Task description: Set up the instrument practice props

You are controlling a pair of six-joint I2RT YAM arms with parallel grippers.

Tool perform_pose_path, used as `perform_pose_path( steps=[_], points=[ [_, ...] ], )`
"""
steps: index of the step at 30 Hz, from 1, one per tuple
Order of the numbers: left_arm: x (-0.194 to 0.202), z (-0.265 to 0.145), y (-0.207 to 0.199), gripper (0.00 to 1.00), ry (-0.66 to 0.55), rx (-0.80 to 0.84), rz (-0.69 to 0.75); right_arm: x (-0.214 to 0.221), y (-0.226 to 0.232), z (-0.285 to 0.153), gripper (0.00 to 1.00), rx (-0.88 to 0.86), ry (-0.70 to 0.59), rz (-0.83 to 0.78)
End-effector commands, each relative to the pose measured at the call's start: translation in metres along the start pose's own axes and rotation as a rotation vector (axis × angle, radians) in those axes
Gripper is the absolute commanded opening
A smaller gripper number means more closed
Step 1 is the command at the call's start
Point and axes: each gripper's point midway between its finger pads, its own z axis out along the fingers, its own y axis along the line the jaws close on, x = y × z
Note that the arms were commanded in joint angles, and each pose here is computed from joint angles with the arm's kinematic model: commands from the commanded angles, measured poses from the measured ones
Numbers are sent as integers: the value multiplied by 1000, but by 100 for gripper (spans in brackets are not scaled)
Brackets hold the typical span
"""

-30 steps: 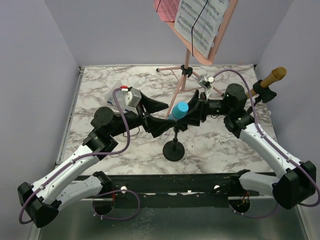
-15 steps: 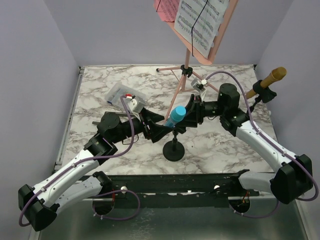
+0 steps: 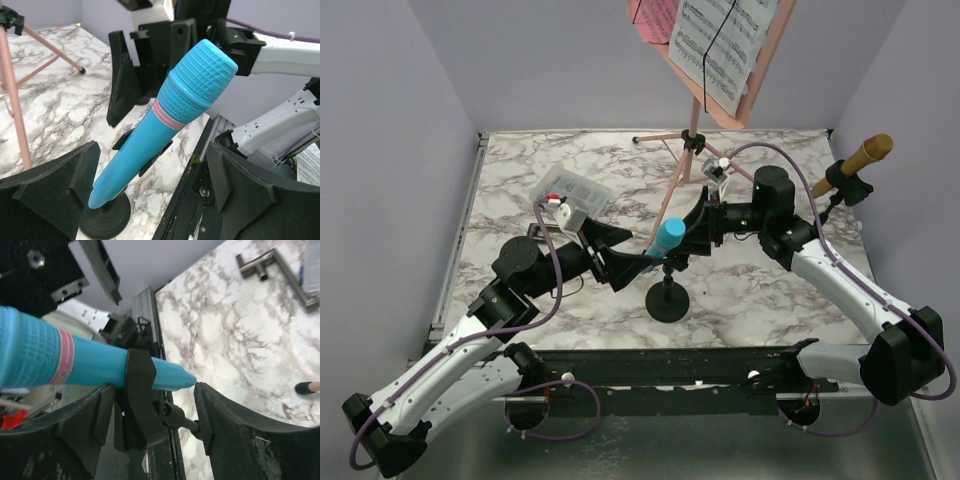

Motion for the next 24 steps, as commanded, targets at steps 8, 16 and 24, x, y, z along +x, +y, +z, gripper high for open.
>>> perform_pose_path(
  steps=[8, 16, 24],
  points=[
    [-120, -52, 16, 99, -309, -359, 54, -89, -26, -110, 98, 927, -177, -50],
    [-222, -107, -16, 99, -540, -438, 216, -167, 54, -209, 100, 1225, -454, -280],
    [-263, -125, -47, 99, -614, -388, 279, -210, 174, -246, 99, 1065, -738, -535]
  ],
)
